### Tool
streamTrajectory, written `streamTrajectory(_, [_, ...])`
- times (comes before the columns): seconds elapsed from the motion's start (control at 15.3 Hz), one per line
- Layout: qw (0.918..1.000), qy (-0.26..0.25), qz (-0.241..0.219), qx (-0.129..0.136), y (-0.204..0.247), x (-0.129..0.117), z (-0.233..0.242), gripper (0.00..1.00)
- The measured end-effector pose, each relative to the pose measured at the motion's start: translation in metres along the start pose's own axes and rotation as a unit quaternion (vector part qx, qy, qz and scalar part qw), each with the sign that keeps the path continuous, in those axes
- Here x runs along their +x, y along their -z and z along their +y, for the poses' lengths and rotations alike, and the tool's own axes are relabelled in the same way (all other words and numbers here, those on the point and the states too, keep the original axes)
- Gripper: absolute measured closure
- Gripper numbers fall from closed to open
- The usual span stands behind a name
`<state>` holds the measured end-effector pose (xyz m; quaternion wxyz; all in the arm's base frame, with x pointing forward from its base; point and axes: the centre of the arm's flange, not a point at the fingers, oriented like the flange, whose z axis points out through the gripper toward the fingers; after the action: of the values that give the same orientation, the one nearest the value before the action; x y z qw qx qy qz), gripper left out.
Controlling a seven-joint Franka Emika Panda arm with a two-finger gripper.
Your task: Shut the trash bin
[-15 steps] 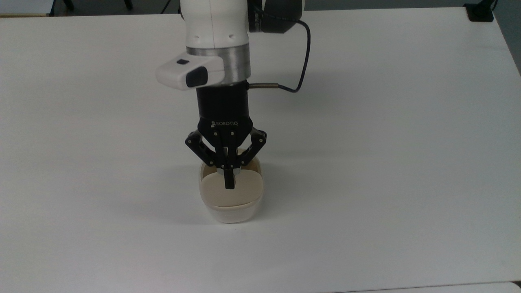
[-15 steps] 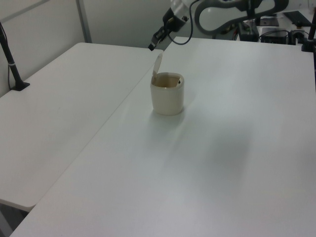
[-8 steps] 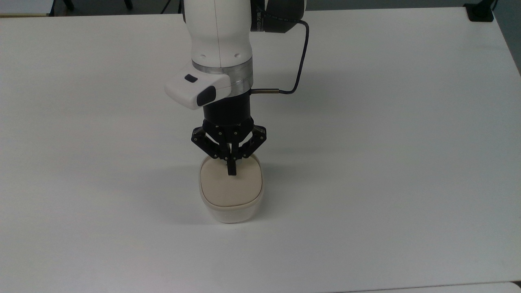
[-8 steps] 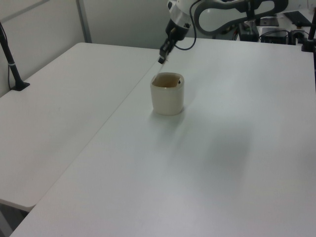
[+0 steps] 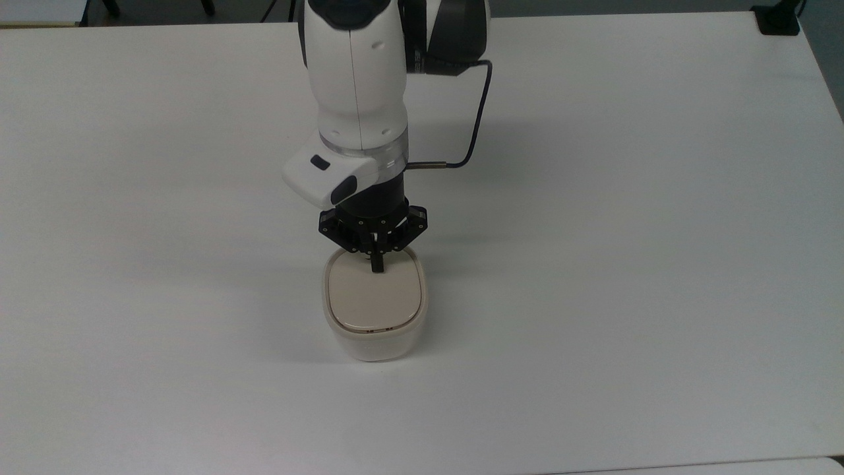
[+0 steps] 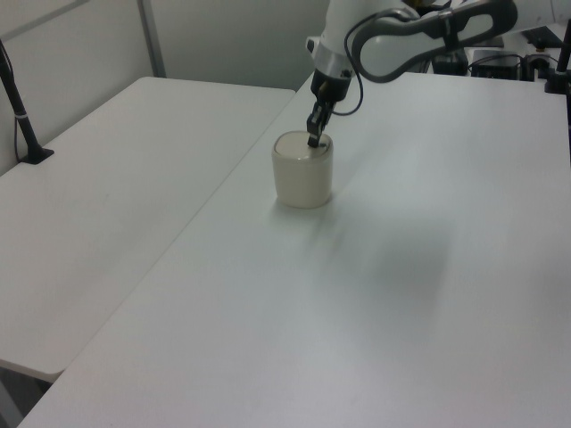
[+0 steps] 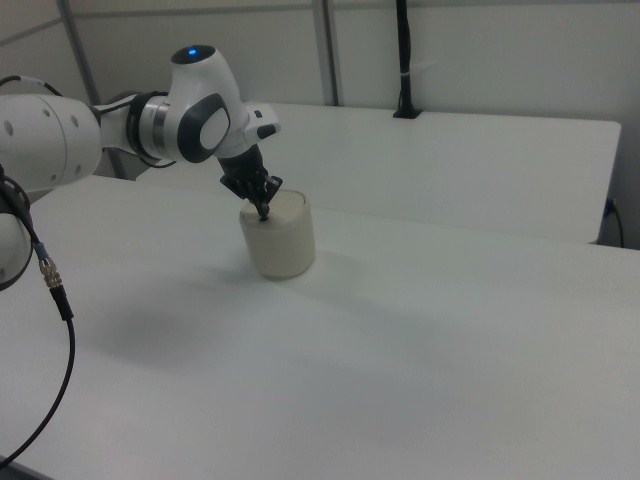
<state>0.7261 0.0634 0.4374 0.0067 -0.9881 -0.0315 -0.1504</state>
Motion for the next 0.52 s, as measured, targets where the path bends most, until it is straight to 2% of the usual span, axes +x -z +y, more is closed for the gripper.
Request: streamTrajectory(0.52, [1.0,0.001,0.001,0.0,0.0031,-0.0008,0.0,0.99])
